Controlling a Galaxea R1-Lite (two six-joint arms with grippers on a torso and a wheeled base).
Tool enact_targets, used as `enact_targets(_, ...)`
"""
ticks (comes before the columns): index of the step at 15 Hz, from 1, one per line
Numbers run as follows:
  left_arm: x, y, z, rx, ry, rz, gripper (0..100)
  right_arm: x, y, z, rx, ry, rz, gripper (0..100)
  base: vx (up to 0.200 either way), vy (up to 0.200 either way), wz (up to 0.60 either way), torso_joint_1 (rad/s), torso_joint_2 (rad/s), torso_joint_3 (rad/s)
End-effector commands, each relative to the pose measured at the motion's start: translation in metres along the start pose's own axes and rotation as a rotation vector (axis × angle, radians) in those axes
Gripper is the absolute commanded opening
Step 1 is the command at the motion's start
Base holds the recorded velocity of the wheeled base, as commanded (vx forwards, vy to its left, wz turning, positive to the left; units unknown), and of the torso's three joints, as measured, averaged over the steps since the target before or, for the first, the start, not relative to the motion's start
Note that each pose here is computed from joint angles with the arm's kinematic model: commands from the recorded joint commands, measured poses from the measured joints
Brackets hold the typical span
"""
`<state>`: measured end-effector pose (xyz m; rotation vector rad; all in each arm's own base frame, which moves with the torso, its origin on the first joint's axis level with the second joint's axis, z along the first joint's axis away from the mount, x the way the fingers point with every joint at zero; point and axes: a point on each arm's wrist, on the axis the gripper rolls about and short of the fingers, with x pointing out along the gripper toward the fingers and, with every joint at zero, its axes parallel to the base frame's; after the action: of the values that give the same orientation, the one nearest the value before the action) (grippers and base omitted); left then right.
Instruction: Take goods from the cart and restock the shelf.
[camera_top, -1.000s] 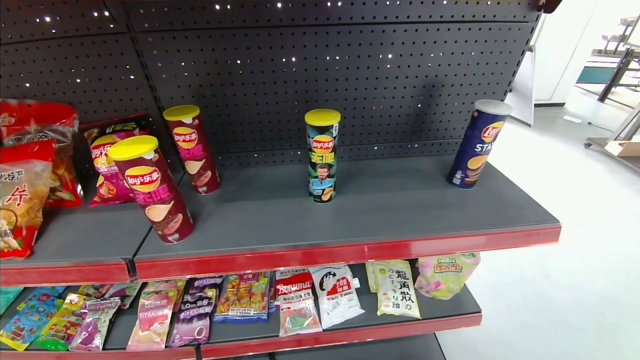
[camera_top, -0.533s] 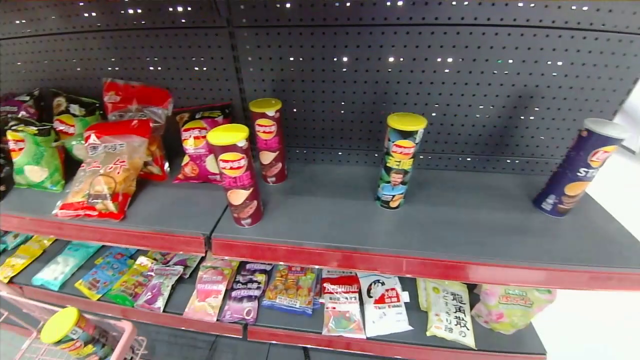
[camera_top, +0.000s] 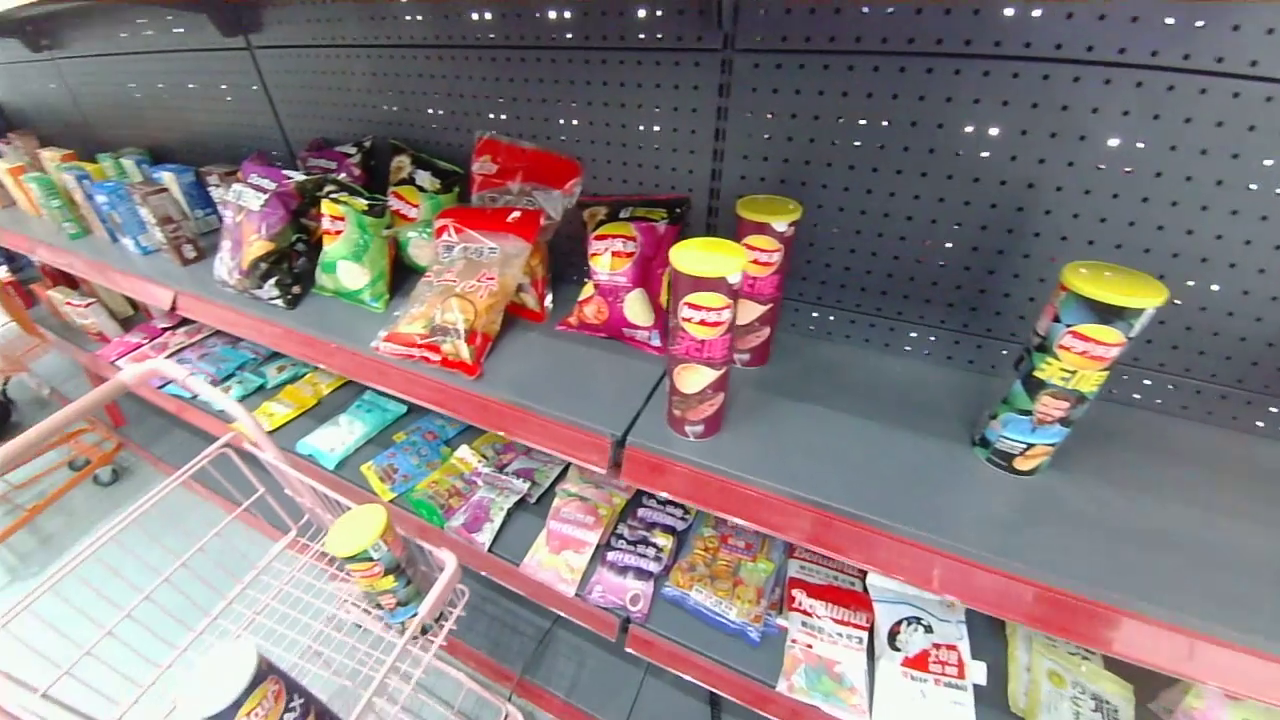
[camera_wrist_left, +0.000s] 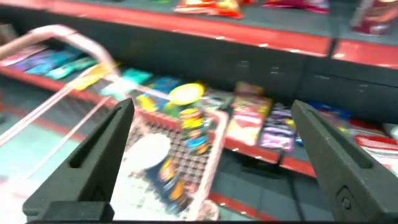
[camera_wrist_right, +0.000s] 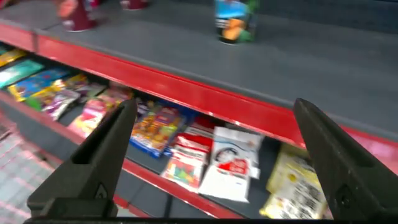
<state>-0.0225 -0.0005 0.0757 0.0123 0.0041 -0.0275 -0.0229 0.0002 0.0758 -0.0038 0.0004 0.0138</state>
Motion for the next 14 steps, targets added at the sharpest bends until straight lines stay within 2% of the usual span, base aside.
enact_targets(1,0.0001,0.0000,-0.0001,0.000,0.002,0.000,100,0.0000,0.0000,0.0000,-0.001,0.000,0.000,100,0.000,0.000,0.60,0.002,0.00,0.002)
enact_targets(8,0.0001,0.0000,-0.0001,0.000,0.002,0.000,100,0.0000,0.0000,0.0000,-0.001,0.000,0.002,100,0.000,0.000,0.60,0.003,0.00,0.003)
enact_targets(14,0.0001,0.0000,-0.0001,0.000,0.002,0.000,100,0.0000,0.0000,0.0000,0.001,0.000,0.000,100,0.000,0.000,0.00,0.000,0.00,0.000)
